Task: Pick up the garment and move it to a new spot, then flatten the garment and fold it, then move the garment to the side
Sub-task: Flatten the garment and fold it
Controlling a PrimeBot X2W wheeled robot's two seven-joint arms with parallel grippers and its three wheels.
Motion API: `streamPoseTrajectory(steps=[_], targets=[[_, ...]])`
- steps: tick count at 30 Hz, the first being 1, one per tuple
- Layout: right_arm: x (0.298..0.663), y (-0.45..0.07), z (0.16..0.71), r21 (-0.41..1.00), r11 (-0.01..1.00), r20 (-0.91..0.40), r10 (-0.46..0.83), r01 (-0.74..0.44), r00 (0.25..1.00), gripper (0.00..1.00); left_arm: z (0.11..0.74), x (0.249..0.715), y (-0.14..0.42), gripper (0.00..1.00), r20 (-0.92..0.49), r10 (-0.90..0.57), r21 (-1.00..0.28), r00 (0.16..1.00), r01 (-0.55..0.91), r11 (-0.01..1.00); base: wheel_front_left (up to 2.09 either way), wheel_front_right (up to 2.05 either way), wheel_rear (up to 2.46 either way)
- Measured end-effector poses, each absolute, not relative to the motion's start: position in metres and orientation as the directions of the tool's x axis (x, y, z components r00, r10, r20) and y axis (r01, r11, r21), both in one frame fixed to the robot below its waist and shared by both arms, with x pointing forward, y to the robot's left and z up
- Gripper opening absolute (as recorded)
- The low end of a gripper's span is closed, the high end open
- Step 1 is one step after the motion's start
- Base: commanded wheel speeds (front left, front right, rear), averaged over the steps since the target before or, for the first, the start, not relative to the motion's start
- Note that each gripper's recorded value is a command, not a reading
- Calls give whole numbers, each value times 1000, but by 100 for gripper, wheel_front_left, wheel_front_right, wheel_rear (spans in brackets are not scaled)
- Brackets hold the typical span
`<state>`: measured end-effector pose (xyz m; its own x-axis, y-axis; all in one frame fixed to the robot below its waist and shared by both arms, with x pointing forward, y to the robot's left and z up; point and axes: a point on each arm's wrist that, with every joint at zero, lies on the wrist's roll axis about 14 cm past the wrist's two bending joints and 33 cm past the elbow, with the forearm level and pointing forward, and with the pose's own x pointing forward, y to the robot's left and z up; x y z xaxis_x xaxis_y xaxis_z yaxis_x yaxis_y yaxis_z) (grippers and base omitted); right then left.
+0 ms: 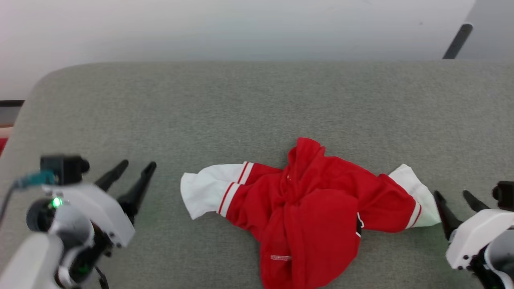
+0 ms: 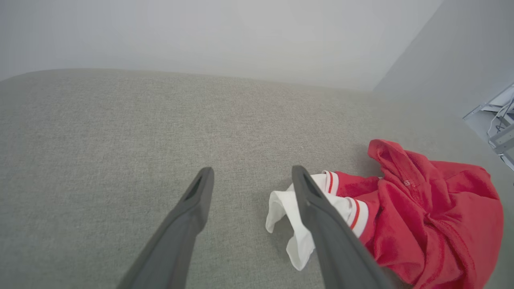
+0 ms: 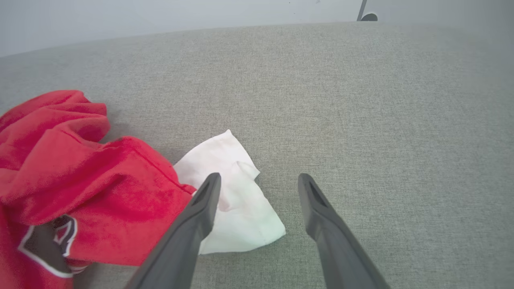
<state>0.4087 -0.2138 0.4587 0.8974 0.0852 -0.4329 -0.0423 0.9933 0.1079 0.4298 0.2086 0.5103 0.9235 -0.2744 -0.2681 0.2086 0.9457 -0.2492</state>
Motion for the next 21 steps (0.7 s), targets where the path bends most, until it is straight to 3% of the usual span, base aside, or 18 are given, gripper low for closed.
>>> streamPoseTrajectory(steps=[7,21], targets=[[404,-212,460,128,991,-415,81,-30,906,100,506,447,178,100,-442,-383,-278,811,282,918,0,0,0],[394,-220,440,148,989,-449,47,22,892,100,430,446,169,100,-774,-345,-273,531,212,938,0,0,0]])
